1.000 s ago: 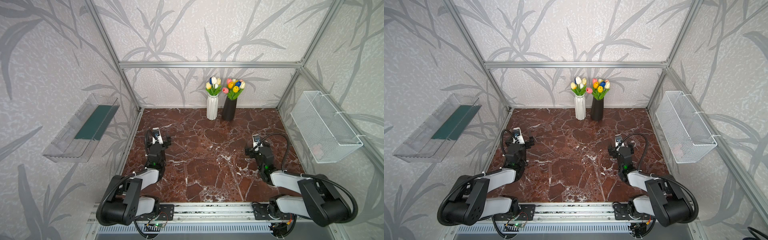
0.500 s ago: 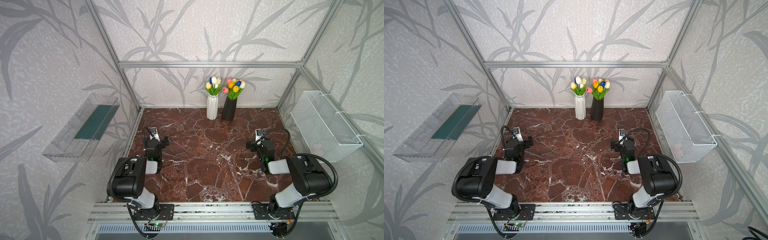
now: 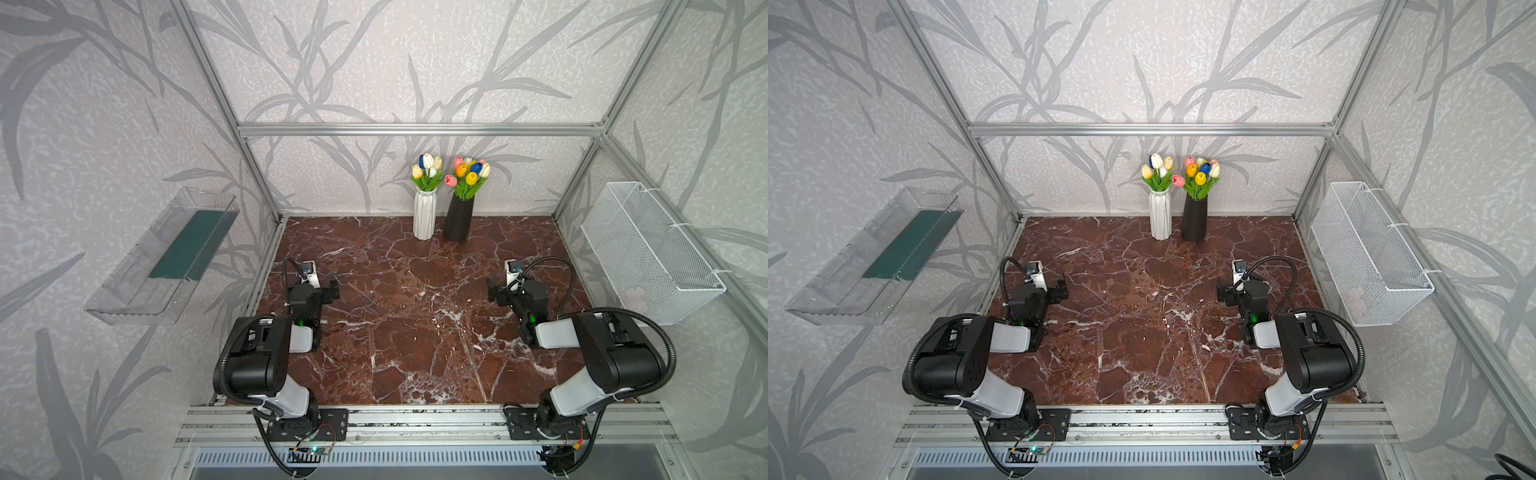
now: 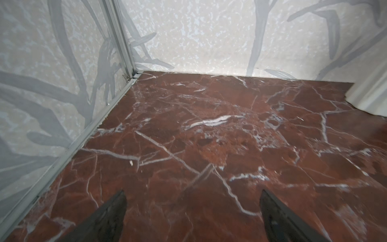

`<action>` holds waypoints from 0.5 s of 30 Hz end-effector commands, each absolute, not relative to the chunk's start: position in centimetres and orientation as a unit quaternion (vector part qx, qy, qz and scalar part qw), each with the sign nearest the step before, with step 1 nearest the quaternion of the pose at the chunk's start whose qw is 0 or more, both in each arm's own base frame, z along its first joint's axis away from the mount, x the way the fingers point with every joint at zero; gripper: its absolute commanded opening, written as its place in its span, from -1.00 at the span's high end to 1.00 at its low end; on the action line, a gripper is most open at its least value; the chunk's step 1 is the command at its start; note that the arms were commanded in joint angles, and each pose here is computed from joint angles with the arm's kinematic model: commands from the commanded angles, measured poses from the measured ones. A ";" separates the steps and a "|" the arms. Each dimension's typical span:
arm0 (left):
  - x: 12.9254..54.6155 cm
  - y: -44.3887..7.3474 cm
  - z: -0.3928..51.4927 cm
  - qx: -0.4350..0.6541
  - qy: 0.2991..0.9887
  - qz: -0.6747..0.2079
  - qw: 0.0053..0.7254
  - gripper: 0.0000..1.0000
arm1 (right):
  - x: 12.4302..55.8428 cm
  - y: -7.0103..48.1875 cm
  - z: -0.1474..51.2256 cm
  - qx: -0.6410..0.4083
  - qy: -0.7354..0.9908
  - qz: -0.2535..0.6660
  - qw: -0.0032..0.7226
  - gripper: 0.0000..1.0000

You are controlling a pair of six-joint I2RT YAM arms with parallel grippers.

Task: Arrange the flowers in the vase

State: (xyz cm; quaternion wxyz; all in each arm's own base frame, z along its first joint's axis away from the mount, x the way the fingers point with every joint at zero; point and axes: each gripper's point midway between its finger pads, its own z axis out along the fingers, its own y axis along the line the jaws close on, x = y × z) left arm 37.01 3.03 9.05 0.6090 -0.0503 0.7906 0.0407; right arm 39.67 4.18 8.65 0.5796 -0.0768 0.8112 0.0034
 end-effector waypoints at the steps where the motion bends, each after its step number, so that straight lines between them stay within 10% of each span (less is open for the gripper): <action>1: 35.7 2.6 11.1 -0.044 0.756 0.031 0.652 -0.98 | 39.8 4.2 9.3 -0.079 0.805 0.006 0.588 -0.98; 15: 39.5 4.2 9.6 -0.077 0.806 0.061 0.584 -0.99 | 39.8 4.2 9.3 -0.079 0.805 0.006 0.588 -0.98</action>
